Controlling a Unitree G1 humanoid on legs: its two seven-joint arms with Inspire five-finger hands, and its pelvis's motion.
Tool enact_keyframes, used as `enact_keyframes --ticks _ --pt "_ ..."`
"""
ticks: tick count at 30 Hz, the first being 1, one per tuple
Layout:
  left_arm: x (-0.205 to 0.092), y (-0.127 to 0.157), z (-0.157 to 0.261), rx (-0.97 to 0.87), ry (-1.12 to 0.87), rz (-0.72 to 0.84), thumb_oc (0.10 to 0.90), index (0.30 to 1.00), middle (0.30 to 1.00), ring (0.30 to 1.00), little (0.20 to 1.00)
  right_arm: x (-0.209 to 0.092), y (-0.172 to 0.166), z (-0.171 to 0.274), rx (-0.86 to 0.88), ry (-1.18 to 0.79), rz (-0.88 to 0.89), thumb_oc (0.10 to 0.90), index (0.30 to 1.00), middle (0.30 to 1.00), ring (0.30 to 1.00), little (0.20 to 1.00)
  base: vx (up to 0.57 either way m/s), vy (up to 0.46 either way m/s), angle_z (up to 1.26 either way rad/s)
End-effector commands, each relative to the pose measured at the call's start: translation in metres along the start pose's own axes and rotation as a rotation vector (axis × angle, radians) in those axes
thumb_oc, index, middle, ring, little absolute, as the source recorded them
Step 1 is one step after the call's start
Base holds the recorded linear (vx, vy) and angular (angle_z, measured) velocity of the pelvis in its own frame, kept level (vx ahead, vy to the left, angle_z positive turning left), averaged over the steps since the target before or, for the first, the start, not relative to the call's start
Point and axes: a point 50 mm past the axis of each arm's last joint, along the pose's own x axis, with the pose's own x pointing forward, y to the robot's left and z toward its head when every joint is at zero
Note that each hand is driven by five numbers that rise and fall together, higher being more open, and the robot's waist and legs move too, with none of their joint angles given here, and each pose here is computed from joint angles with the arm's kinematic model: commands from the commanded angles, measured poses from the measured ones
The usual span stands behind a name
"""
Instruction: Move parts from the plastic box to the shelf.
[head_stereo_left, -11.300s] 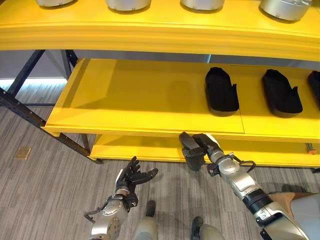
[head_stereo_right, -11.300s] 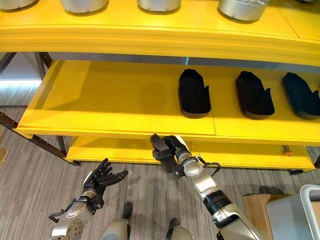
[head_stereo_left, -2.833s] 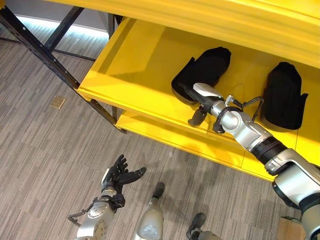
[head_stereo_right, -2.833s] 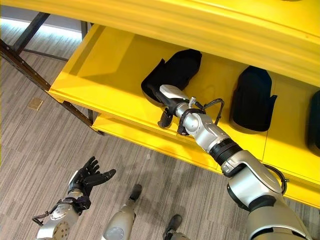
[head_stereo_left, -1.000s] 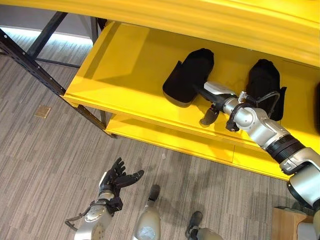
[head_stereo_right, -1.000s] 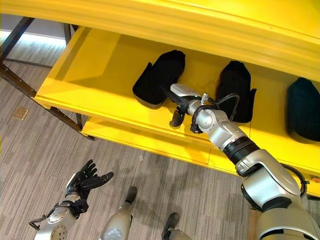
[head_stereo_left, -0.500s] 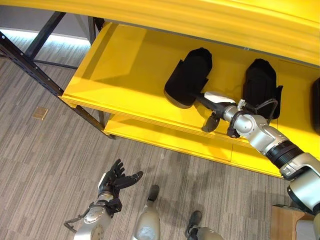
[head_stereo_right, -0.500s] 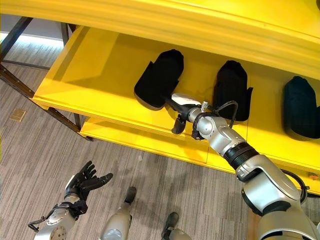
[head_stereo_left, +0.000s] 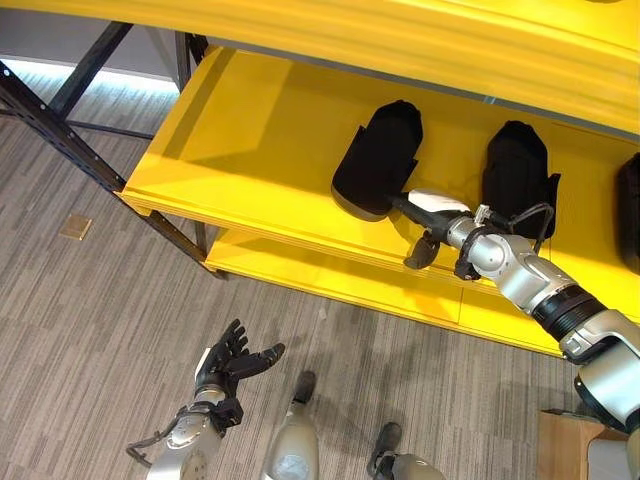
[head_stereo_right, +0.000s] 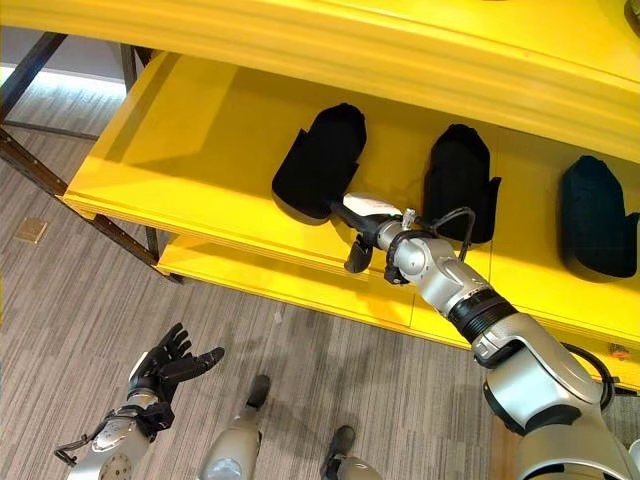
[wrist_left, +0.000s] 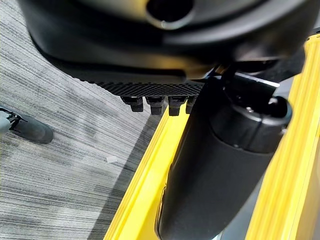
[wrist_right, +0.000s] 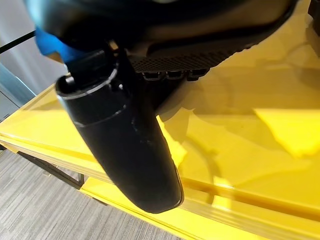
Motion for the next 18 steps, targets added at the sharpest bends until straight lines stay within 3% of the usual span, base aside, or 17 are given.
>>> enact_keyframes --ticks 1,18 --pt "-0.0003 0.0161 0.0384 0.072 -0.162 0.014 0.900 1.000 1.000 1.000 1.000 -0.0014 -0.0295 0.0082 -0.065 -0.045 -0.093 0.900 1.000 1.000 1.000 1.000 0.00 0.000 0.00" --pt "-0.0009 0.0187 0.0388 0.072 -0.162 0.020 0.900 1.000 1.000 1.000 1.000 -0.0046 -0.0376 0.0048 -0.101 -0.035 -0.103 0.900 1.000 1.000 1.000 1.000 0.00 0.000 0.00"
